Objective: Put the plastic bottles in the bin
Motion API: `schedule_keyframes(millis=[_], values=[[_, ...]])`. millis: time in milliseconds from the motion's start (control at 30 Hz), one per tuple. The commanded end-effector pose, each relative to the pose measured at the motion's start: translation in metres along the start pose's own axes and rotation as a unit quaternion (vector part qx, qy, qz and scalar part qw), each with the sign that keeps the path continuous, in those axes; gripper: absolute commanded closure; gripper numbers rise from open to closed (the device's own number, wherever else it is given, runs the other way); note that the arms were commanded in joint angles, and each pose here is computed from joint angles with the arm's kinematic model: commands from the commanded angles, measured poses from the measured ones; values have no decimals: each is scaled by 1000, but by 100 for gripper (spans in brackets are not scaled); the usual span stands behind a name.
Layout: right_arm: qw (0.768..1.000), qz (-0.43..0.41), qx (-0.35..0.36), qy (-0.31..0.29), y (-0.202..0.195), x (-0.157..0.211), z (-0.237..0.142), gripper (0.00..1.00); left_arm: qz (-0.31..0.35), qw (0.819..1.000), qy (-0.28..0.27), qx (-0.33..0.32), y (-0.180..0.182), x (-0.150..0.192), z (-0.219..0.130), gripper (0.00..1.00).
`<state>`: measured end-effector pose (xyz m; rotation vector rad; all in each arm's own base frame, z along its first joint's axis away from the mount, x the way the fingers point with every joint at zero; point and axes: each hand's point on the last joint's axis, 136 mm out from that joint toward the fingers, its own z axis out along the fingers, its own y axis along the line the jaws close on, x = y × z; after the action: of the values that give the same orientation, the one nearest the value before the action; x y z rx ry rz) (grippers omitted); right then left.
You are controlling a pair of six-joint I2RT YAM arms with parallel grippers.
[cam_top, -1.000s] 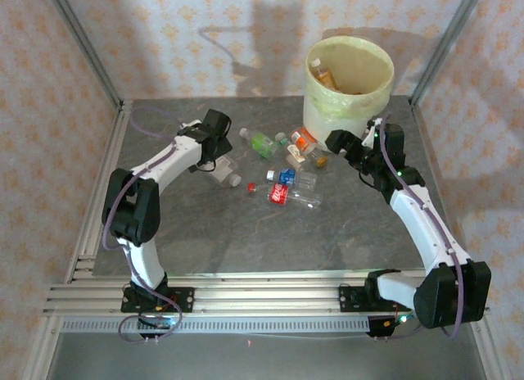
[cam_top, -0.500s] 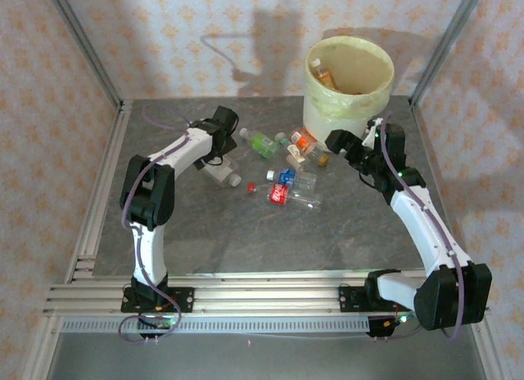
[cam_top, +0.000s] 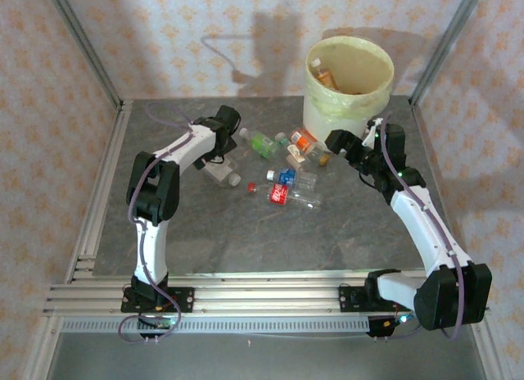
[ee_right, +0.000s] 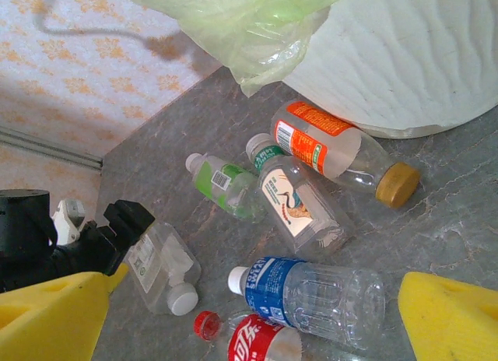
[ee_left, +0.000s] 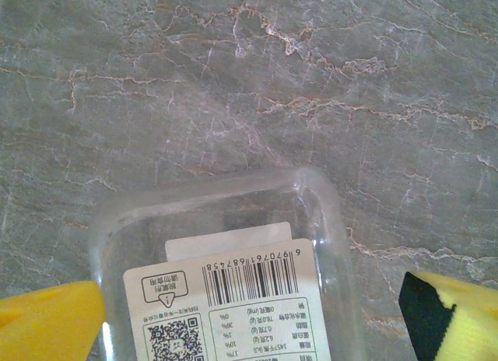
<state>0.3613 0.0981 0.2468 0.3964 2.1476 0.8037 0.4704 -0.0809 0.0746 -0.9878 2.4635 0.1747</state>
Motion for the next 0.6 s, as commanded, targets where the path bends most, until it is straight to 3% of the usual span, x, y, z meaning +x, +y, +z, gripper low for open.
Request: schedule_keyframes(millis=[0, 233, 567], values=[[1000, -9, -3, -10, 4, -3, -7, 4, 6, 1000, 7, -18, 14, 1, 6, 0], [1000, -6, -4, -10, 3, -3, -6, 4, 22, 1000, -2, 0, 16, -15, -21, 0], [1000, -8, -3, -11, 4, -2, -9, 4, 12, 1000, 3, -8, 19, -10, -14, 0]])
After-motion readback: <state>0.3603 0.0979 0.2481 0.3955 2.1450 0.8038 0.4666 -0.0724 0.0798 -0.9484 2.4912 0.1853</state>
